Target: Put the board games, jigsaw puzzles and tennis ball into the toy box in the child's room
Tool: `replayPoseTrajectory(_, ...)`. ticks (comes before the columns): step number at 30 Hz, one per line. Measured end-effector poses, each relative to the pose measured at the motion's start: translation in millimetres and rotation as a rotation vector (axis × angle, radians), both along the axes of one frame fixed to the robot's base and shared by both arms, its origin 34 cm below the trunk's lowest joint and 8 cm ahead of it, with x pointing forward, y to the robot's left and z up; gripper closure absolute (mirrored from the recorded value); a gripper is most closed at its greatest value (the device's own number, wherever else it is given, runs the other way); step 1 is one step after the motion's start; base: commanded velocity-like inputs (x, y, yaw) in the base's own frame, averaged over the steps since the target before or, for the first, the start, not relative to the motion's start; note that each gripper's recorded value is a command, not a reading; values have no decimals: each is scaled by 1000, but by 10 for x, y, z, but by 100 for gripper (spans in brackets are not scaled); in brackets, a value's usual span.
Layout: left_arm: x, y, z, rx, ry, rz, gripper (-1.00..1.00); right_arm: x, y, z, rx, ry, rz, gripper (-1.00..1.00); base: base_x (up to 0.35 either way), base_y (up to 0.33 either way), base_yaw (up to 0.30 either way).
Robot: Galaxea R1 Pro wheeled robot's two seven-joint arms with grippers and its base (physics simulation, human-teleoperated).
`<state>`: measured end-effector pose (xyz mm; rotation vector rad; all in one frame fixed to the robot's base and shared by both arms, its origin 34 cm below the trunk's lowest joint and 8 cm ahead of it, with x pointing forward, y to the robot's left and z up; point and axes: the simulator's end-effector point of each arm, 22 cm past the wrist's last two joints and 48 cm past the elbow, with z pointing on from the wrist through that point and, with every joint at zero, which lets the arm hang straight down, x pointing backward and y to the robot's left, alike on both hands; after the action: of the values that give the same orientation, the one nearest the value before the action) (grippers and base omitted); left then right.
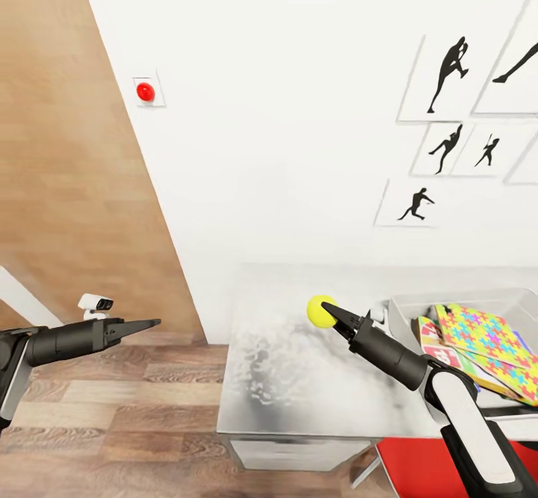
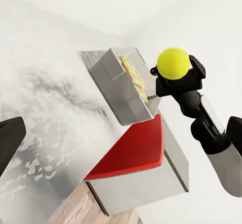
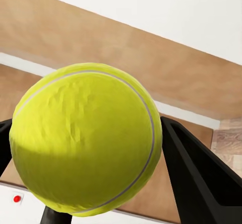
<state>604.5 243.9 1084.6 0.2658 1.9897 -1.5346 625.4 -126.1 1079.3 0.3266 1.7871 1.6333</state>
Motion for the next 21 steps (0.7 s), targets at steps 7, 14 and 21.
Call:
replayPoseTrajectory(7,-13,-4,55,0,-11,-1,-100,-12,3,58,0,-11,0,100,0,0,0)
replayPoseTrajectory(14,-22,-1,113,0,-23,0,-100,-21,4,120,1,-23,0,100,0,0,0)
replayPoseTrajectory(21,-35,-5,168,0,-34,-2,-100,-33,5,178,0,-34,1,100,0,0,0)
